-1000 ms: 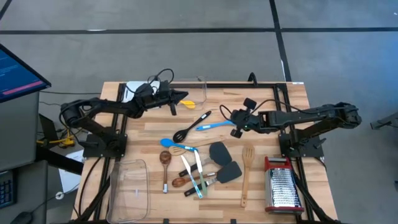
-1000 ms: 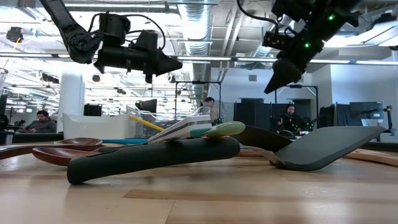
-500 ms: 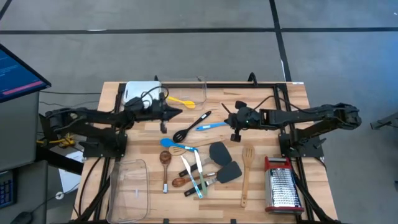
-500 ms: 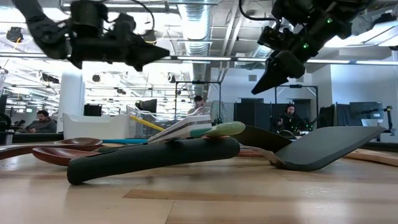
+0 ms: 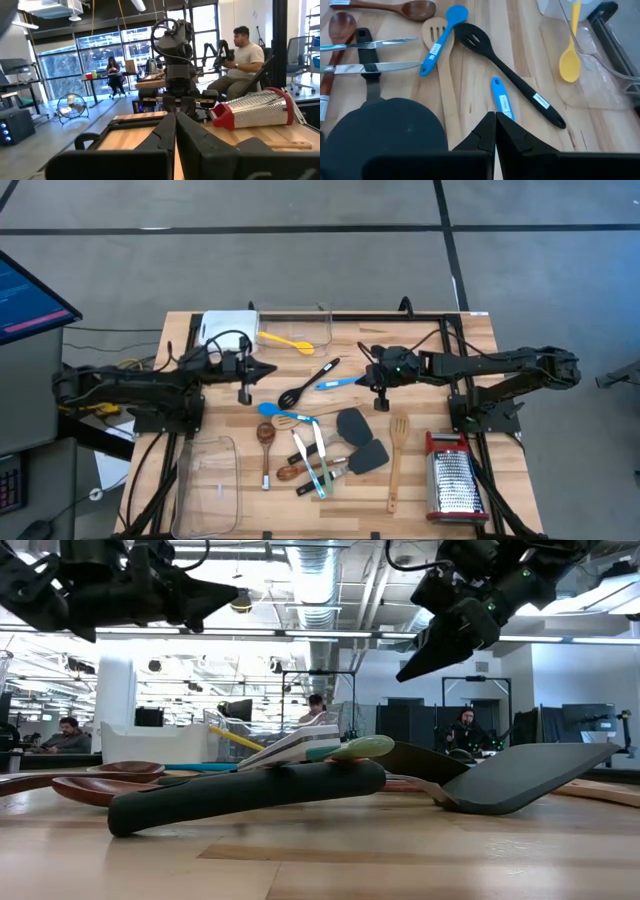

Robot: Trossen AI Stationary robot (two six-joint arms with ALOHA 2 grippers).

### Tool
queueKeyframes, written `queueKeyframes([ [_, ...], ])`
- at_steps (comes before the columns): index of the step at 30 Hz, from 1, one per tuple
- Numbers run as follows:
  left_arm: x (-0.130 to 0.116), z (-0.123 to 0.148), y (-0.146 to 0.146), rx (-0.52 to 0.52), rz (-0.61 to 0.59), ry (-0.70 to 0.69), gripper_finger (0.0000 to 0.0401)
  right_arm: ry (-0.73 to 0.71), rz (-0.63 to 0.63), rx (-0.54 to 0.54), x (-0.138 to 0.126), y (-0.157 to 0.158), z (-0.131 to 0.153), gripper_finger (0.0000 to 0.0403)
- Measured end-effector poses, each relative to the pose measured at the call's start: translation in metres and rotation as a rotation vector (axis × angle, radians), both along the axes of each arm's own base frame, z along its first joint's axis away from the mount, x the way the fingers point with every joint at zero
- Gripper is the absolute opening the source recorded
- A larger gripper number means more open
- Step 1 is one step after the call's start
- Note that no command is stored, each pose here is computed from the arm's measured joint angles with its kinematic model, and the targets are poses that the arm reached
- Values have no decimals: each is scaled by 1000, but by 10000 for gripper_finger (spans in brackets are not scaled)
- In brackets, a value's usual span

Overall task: Pick & Place Kitchen Items
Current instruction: Put the blue serving spoon into the top transparent bin

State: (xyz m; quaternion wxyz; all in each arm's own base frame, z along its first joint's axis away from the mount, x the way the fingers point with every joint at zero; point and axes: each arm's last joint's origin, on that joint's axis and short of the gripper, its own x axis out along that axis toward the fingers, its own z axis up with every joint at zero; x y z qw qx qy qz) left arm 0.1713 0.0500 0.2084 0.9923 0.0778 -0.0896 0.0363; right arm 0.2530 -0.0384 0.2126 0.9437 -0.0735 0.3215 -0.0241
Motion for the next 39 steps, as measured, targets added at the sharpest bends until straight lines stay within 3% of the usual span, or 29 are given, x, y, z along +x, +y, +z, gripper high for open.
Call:
queueKeyframes([
  [9,-4,-11,-1,-66,-9,30,1,0,1,-1,0,0,0,1],
  [39,-6,-14,-2,-70,-9,39,1,1,-24,25,0,0,0,2],
])
